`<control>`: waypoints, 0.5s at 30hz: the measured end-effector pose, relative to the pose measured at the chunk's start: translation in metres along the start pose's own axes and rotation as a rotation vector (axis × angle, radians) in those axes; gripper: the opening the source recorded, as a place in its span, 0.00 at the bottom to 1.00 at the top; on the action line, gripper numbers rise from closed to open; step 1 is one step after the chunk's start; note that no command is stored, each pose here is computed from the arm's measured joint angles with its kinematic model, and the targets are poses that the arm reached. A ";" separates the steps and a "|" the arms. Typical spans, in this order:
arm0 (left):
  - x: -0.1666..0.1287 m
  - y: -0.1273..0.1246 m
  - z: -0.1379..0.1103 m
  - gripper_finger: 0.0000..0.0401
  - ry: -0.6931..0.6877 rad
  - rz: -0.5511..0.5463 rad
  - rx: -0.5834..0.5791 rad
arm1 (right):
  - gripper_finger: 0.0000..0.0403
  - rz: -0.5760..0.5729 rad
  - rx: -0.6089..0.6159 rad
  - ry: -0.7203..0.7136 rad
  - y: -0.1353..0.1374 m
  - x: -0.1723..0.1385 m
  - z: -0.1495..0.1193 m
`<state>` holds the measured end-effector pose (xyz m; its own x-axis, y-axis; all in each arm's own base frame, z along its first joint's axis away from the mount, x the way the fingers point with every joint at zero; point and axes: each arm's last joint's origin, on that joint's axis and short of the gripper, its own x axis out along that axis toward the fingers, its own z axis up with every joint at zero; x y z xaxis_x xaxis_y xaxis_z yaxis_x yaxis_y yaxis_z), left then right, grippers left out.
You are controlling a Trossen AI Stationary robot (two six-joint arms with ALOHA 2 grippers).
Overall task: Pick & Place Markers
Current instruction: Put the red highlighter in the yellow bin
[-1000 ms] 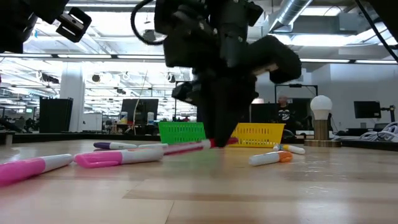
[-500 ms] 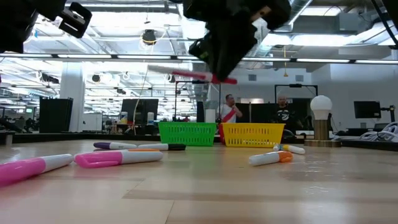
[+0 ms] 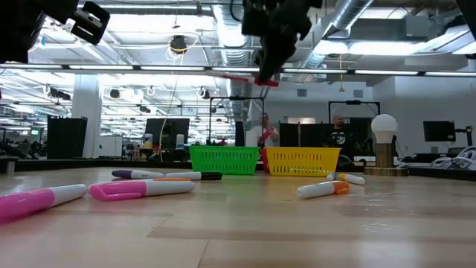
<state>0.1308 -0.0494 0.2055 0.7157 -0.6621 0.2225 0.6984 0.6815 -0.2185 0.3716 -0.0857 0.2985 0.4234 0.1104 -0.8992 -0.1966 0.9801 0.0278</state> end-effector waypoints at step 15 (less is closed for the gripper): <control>0.000 0.000 0.000 0.37 0.000 0.000 -0.038 | 0.11 -0.074 0.538 0.108 -0.087 -0.029 -0.065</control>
<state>0.1308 -0.0494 0.2055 0.7157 -0.6621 0.2223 0.6982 0.6693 -0.2541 0.3189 -0.1846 0.2934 0.3200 0.0484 -0.9462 0.3220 0.9337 0.1566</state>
